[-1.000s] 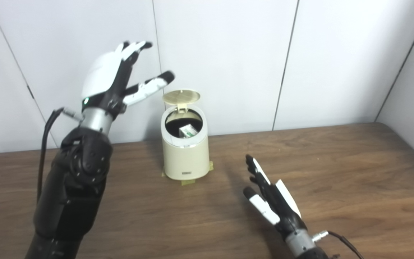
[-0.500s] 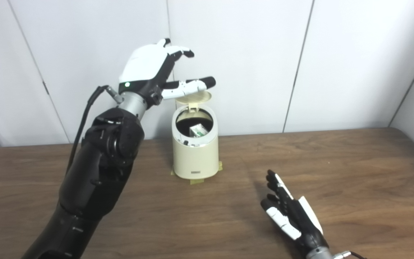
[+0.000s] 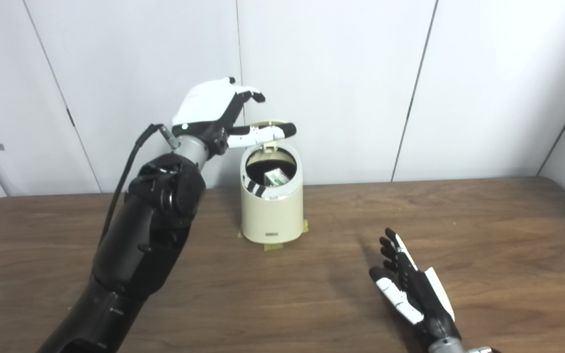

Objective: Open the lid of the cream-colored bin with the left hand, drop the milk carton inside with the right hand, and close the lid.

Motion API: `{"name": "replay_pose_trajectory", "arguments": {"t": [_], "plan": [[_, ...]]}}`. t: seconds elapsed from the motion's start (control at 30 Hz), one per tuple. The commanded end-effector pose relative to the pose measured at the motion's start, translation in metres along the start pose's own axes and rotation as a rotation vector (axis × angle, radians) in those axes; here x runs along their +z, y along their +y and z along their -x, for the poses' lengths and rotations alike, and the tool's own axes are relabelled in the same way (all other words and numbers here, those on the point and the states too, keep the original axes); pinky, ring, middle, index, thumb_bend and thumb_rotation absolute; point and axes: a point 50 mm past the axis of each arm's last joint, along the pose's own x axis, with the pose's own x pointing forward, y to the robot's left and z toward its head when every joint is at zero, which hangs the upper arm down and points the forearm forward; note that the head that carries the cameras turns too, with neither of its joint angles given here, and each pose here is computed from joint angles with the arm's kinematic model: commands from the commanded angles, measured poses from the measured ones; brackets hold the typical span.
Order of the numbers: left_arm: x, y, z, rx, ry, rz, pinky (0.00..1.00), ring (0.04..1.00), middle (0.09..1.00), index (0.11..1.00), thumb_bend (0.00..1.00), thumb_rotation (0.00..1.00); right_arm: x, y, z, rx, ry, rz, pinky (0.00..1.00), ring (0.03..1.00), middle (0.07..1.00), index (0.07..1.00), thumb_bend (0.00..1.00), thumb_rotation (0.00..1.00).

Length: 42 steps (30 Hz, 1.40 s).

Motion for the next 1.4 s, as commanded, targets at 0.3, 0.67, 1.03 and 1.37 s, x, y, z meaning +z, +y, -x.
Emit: {"name": "replay_pose_trajectory", "arguments": {"t": [0.3, 0.67, 1.03, 1.37], "plan": [[-0.006, -0.001, 0.002, 0.033, -0.026, -0.027, 1.00, 0.986, 0.885, 0.814, 0.96, 1.00, -0.006, 0.002, 0.006, -0.008, 0.020, 0.000, 0.88, 0.928, 0.945, 0.975, 0.57, 0.73], [-0.006, -0.020, 0.005, 0.016, -0.053, -0.023, 1.00, 0.974, 0.826, 0.785, 0.97, 1.00, -0.002, 0.005, 0.009, -0.004, 0.022, -0.005, 0.83, 0.910, 0.935, 0.979, 0.55, 0.71], [-0.006, -0.024, 0.008, -0.017, -0.059, -0.069, 1.00, 0.949, 0.799, 0.770, 0.96, 1.00, -0.002, 0.007, 0.007, -0.014, 0.032, -0.019, 0.86, 0.918, 0.936, 0.970, 0.57, 0.72], [-0.020, -0.042, 0.019, -0.112, -0.057, -0.142, 1.00, 0.925, 0.811, 0.775, 0.91, 1.00, 0.001, 0.013, 0.010, 0.011, 0.031, -0.036, 0.87, 0.919, 0.933, 0.964, 0.54, 0.69]]}}
